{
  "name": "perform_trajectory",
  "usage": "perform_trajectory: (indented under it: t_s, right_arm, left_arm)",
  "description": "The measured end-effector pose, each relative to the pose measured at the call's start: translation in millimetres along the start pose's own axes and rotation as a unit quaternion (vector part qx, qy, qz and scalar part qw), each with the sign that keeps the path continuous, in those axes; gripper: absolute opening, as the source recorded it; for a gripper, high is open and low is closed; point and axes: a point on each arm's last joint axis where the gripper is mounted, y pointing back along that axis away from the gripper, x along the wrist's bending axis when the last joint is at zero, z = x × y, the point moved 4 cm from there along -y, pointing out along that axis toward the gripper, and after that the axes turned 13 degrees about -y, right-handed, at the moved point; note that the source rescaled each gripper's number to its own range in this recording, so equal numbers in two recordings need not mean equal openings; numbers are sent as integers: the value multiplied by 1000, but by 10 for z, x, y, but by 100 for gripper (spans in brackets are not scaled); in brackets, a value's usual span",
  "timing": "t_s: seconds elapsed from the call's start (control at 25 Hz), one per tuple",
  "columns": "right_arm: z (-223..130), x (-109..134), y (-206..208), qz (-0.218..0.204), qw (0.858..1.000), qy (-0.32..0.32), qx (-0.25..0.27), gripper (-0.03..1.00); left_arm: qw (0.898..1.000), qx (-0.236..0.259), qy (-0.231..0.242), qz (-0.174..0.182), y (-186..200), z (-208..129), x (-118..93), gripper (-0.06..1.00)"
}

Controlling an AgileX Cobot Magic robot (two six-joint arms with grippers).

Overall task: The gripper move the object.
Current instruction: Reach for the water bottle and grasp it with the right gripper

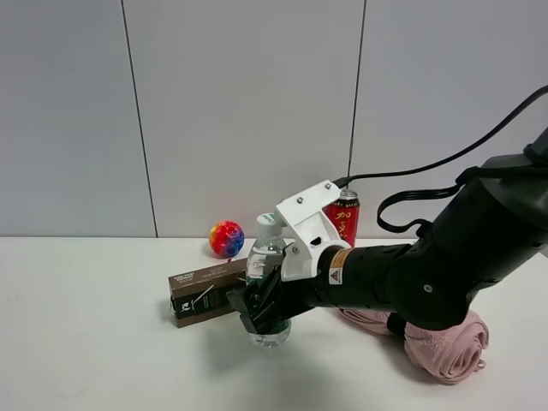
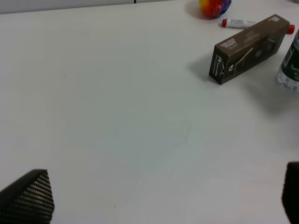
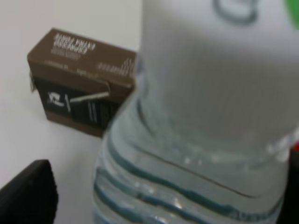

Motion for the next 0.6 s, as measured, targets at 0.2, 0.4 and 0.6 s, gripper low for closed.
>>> perform_trajectory:
  t_s: [0.2,0.4,0.6]
  right_arm:
    - [7,-20,0,-8,1000,9,-3,40]
    - [11,-28,0,-11,1000,8,-4,1]
    - [11,-29,0,-11,1000,7,-4,1]
  left_arm:
    - [1000,0,0,0,0,0,0,100]
    - [1000,0,0,0,0,0,0,100]
    - [1000,0,0,0,0,0,0,100]
